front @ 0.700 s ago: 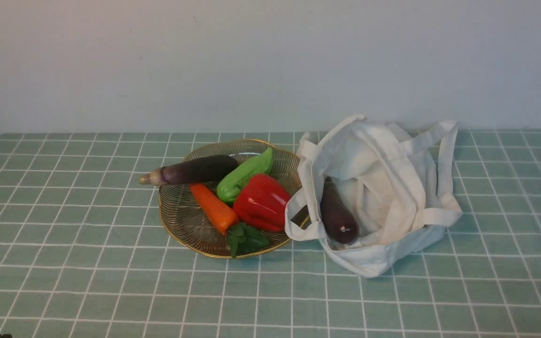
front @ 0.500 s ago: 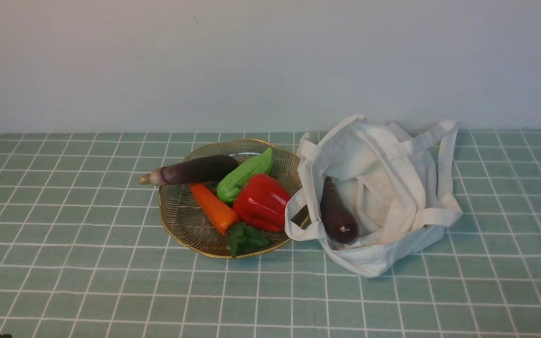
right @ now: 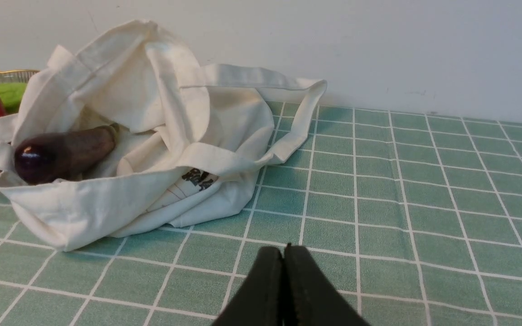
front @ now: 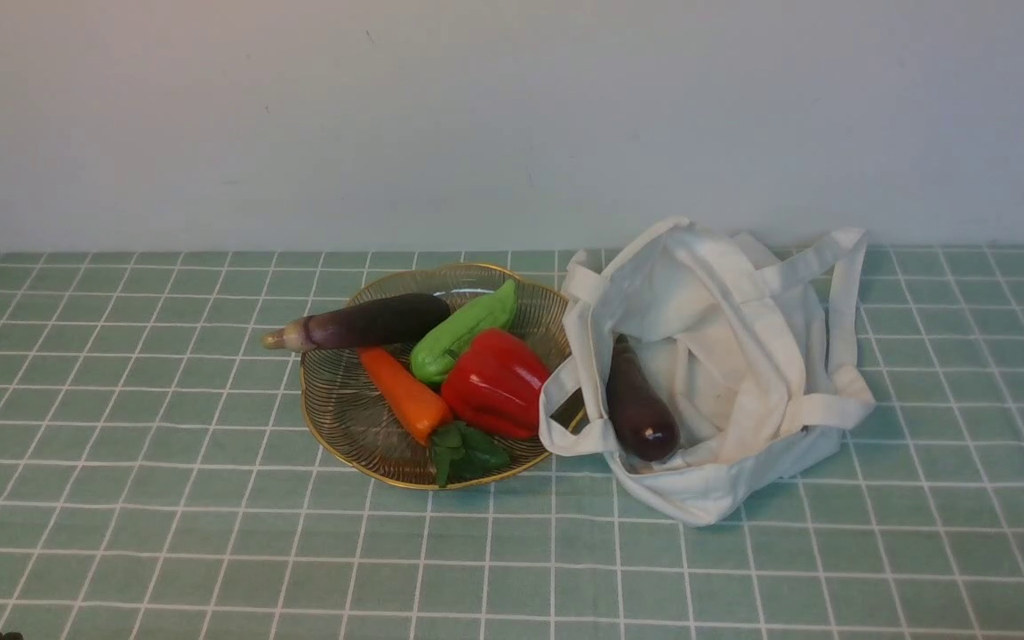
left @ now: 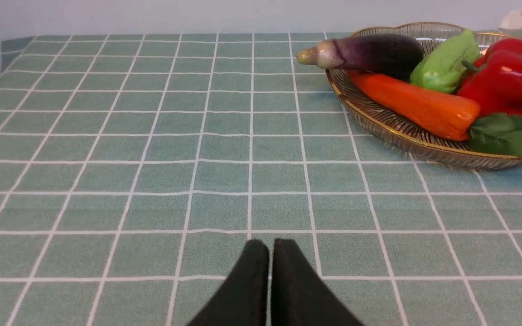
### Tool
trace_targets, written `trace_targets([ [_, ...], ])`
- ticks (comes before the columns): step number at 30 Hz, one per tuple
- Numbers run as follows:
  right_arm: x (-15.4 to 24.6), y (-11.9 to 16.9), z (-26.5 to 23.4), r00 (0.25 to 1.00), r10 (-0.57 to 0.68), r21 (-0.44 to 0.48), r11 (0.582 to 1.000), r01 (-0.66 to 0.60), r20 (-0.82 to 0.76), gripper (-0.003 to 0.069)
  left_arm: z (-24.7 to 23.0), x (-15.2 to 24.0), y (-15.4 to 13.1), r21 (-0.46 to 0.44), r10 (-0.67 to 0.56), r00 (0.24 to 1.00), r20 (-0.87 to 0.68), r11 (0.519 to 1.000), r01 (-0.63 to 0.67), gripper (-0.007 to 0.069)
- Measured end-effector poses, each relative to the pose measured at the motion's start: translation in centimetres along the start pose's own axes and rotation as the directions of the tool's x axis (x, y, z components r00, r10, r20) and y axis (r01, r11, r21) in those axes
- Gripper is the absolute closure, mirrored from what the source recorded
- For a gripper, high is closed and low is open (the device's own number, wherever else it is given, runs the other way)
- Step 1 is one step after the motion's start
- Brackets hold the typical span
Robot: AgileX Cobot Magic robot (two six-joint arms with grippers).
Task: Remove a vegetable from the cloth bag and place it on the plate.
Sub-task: Use the right arm to grab an eggplant from the bag
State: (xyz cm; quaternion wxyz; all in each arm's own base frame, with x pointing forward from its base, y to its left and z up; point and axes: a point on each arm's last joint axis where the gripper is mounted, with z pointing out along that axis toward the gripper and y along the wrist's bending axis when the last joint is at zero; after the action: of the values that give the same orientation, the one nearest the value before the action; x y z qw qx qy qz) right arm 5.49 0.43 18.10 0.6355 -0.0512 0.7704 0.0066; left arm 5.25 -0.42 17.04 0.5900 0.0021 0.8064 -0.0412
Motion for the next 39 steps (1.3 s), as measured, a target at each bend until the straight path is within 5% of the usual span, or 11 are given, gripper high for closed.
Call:
trace_targets([
  [30, 0.0, 0.0, 0.0, 1.0, 0.0, 0.0, 1.0, 0.0, 0.0, 0.0674, 0.0, 0.0, 0.0, 0.0, 0.0, 1.0, 0.0, 1.0, 0.0, 0.0629],
  [33, 0.0, 0.1, 0.0, 0.997, 0.072, -0.013, 0.997, -0.072, 0.0, 0.0674, 0.0, 0.0, 0.0, 0.0, 0.0, 1.0, 0.0, 1.0, 0.0, 0.0629],
  [35, -0.1, 0.4, 0.0, 0.977, 0.214, -0.04, 0.976, -0.214, -0.001, 0.0674, 0.0, 0.0, 0.0, 0.0, 0.0, 1.0, 0.0, 1.0, 0.0, 0.0629],
  [36, -0.2, 0.6, 0.0, 0.917, 0.398, -0.074, 0.915, -0.397, -0.006, 0.0674, 0.0, 0.0, 0.0, 0.0, 0.0, 1.0, 0.0, 1.0, 0.0, 0.0629],
  [37, -0.2, 0.7, 0.0, 0.895, 0.446, -0.083, 0.891, -0.446, -0.011, 0.0674, 0.0, 0.0, 0.0, 0.0, 0.0, 1.0, 0.0, 1.0, 0.0, 0.0629],
  [39, -0.4, 1.0, -0.1, 0.784, 0.62, -0.116, 0.777, -0.619, -0.036, 0.0674, 0.0, 0.0, 0.0, 0.0, 0.0, 1.0, 0.0, 1.0, 0.0, 0.0629],
])
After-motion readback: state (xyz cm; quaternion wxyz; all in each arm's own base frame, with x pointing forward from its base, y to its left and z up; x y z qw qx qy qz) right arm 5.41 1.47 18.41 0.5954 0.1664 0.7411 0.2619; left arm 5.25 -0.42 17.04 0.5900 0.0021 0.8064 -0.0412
